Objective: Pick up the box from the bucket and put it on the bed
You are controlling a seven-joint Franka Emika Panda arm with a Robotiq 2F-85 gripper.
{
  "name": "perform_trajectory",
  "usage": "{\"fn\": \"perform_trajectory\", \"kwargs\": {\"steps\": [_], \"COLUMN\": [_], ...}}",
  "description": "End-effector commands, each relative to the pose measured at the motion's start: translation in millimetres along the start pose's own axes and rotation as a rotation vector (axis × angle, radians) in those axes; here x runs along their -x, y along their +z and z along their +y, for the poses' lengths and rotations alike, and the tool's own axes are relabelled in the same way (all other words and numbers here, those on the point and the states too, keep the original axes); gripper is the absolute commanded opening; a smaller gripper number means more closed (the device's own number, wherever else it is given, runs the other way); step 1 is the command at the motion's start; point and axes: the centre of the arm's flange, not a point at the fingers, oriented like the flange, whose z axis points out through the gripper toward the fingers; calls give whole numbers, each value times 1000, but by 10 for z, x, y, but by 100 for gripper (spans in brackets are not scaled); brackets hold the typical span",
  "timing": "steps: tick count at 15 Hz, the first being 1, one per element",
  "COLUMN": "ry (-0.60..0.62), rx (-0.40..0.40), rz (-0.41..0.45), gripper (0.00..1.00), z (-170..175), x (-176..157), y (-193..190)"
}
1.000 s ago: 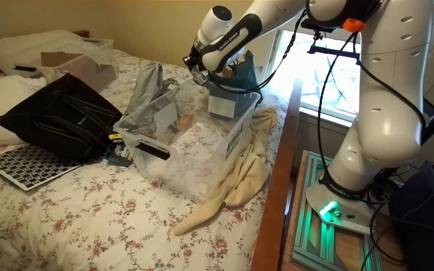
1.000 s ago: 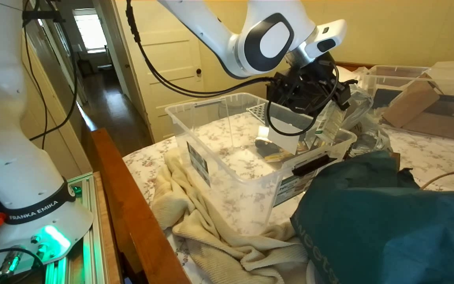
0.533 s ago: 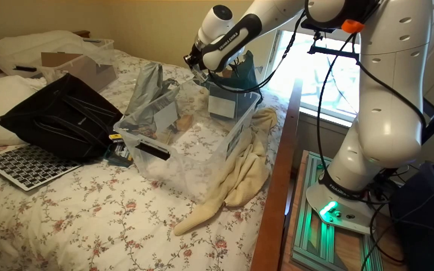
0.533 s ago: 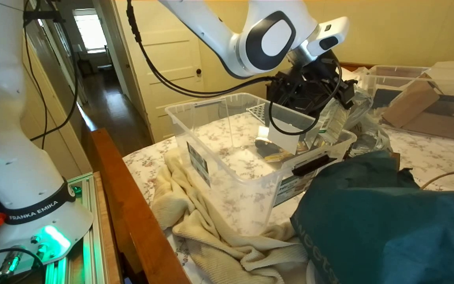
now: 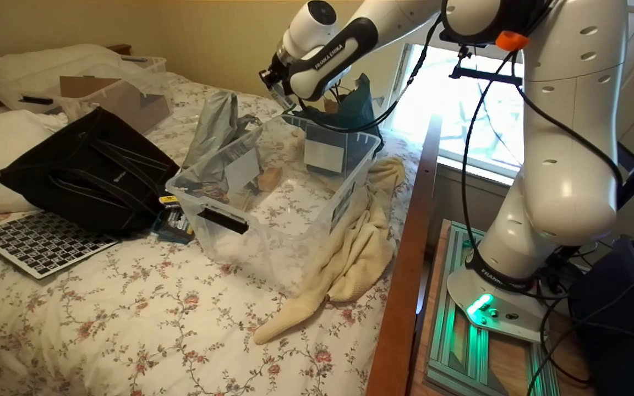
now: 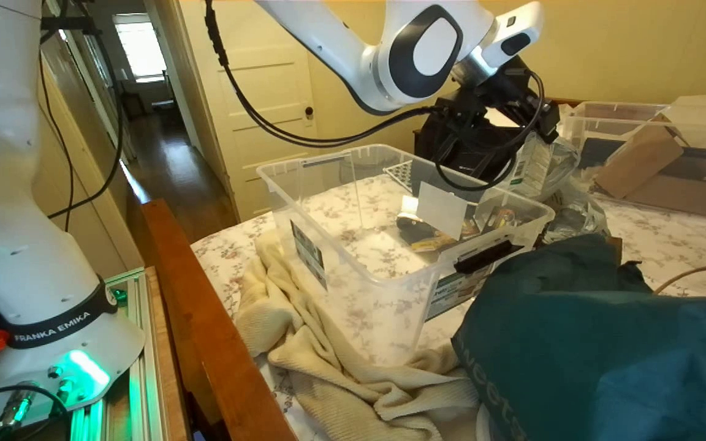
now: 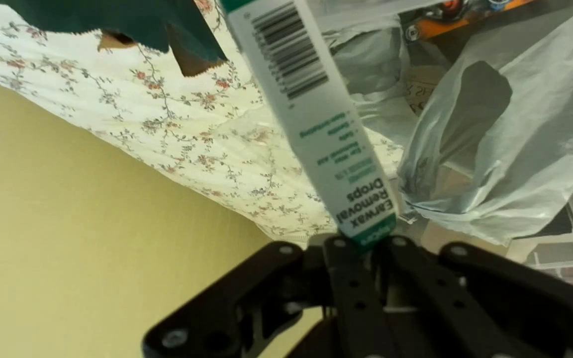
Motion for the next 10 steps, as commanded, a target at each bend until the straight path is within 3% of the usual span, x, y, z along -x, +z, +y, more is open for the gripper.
{"fn": "perform_trajectory", "kwargs": {"steps": [1, 10], "ry": [-32, -64], "rx": [-39, -150], "rz": [75, 109], "gripper": [1, 1], "z": [-75, -249], "x": [-159, -281], "y": [114, 401]}}
